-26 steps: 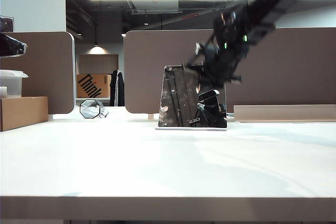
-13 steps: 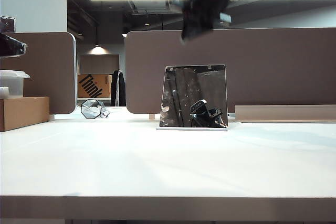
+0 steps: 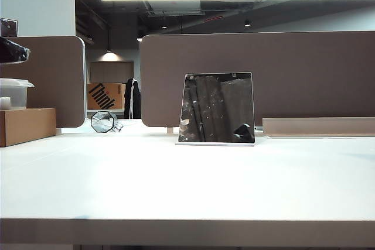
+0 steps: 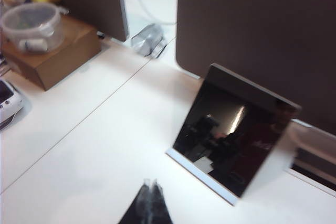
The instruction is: Push the center of the mirror on the table forward to move it for a short distance.
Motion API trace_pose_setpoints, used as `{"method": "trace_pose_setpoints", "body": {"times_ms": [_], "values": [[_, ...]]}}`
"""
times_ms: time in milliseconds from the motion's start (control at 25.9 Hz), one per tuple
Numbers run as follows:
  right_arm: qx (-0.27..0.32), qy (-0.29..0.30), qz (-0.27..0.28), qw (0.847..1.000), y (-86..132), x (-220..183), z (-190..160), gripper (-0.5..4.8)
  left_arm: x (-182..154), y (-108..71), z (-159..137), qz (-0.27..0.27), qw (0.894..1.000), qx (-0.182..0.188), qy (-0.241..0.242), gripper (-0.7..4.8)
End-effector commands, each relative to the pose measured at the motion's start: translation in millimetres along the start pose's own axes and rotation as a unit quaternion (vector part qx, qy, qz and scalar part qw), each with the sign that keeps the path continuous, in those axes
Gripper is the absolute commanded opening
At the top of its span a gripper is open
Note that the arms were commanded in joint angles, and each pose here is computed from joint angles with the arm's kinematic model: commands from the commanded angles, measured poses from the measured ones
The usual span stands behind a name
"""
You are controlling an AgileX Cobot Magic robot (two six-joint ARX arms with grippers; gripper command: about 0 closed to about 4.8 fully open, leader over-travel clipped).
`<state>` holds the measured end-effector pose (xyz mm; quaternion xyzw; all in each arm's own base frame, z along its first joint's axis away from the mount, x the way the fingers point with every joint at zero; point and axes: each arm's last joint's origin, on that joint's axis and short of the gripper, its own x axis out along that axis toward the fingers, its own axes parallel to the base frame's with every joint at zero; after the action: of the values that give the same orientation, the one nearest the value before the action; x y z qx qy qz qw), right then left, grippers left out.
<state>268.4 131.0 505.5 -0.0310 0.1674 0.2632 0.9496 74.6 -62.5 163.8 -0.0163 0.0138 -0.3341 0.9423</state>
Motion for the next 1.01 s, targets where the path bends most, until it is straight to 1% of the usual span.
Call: {"method": "trace_pose_setpoints", "body": {"times_ms": [39, 193, 348, 464, 580, 658, 735, 851, 1006], "values": [[-0.015, -0.021, -0.037, 0.999, 3, -55, 5, -0.07, 0, 0.6, 0, 0.003, 1.000, 0.001, -0.003, -0.05], [-0.015, -0.053, -0.073, 0.996, 8, -126, 2, -0.07, 0, 7.3, 1, 0.028, 1.000, 0.001, -0.004, -0.05], [-0.013, -0.082, -0.109, 0.991, 12, -190, -10, -0.07, -2, 19.4, 1, 0.091, 0.996, 0.000, -0.006, -0.05], [-0.011, -0.099, -0.123, 0.987, 15, -226, -22, -0.07, -4, 30.2, 2, 0.147, 0.989, -0.001, -0.008, -0.05], [-0.007, -0.109, -0.153, 0.982, 16, -260, -41, -0.07, -9, 42.1, 2, 0.212, 0.977, -0.001, -0.011, -0.05], [-0.005, -0.111, -0.166, 0.980, 17, -278, -56, -0.07, -12, 49.3, 2, 0.253, 0.967, -0.002, -0.012, -0.05], [-0.004, -0.114, -0.166, 0.980, 18, -290, -71, -0.07, -15, 54.3, 2, 0.284, 0.959, -0.002, -0.013, -0.05], [0.007, -0.120, -0.164, 0.979, 20, -306, -97, -0.07, -18, 57.6, 2, 0.303, 0.953, -0.003, -0.014, -0.05], [0.011, -0.124, -0.164, 0.979, 21, -316, -133, -0.07, -20, 61.0, 3, 0.323, 0.946, -0.003, -0.015, -0.05]]}}
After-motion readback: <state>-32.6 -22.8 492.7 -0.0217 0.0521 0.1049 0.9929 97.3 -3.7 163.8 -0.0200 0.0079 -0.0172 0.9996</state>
